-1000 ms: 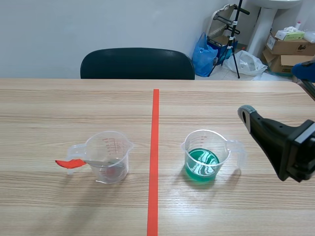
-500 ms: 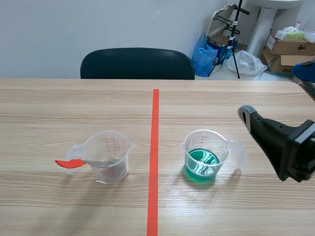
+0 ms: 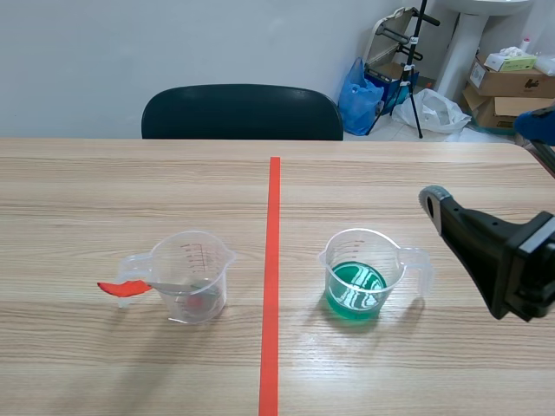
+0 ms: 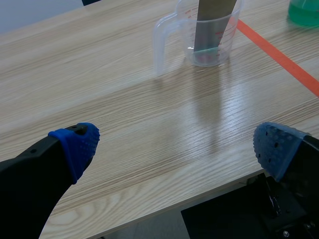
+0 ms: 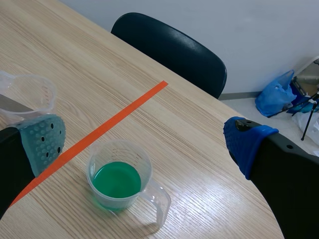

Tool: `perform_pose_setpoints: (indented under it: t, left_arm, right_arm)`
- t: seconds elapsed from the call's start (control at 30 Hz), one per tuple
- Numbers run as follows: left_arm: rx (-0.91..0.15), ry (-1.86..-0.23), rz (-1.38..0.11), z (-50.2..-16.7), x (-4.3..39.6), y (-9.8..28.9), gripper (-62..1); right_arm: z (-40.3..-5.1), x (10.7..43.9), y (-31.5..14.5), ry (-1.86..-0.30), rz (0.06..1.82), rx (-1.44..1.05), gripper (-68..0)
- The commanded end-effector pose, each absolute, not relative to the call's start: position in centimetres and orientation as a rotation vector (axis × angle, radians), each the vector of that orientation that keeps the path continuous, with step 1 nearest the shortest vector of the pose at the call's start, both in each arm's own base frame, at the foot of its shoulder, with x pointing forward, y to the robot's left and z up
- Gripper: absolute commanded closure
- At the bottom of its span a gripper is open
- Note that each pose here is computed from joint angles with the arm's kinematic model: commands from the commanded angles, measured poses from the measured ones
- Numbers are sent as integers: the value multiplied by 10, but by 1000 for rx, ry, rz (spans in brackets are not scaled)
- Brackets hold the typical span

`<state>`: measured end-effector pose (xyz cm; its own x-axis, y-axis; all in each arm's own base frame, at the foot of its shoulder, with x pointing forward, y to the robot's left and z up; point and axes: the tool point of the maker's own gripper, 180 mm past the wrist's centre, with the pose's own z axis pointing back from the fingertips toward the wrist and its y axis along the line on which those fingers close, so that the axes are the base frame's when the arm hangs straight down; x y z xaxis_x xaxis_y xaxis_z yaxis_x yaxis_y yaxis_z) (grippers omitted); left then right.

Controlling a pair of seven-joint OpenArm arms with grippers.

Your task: Do the redox reaction experiment

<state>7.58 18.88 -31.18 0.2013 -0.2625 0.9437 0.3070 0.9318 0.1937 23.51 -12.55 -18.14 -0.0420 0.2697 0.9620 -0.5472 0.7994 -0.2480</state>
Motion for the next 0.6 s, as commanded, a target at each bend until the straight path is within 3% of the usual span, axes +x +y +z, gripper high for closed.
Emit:
perform_pose_setpoints:
  t: [0.0, 0.57]
  left_arm:
    - [-38, -1341, -398, -304, 79, 189, -623]
    - [-38, -1341, -398, -304, 79, 189, -623]
  right_arm:
    - [-173, 236, -123, -1505, 668, 252, -679]
    - [-176, 236, -123, -1495, 689, 232, -679]
